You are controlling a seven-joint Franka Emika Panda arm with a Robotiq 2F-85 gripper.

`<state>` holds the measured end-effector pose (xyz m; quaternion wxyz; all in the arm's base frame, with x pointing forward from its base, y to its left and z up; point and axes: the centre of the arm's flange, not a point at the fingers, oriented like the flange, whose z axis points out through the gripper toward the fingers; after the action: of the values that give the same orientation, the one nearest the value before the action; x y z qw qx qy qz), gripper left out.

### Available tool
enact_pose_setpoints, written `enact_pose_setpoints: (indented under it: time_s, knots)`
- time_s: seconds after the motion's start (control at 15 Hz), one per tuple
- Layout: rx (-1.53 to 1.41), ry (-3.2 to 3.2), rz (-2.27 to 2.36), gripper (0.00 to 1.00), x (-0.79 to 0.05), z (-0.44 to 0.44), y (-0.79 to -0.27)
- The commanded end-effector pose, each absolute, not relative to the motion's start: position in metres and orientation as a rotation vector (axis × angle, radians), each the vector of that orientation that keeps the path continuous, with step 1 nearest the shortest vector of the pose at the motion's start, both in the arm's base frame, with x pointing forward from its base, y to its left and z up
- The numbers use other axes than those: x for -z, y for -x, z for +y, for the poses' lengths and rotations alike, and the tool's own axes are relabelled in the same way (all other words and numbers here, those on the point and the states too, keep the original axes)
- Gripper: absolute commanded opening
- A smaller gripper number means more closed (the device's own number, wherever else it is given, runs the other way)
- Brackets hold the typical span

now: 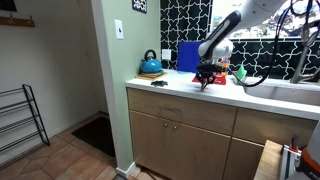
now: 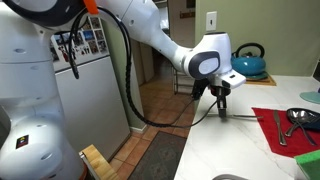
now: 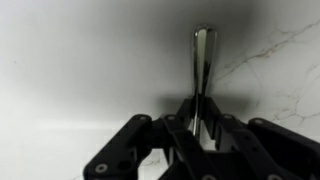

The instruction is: Pick up the dinner knife of the counter top and move it onto the red towel that is on the counter top

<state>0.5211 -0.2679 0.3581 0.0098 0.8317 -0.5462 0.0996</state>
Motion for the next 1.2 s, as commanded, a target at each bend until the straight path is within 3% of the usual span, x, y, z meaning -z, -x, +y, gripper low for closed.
enact_pose_setpoints:
  time_s: [0.0, 1.13]
  knots:
    - [-0.35, -2.577, -1.635, 0.04, -0.364, -0.257, -0.509]
    - [-0.337, -2.703, -1.421, 0.04, -0.358, -0.266, -0.516]
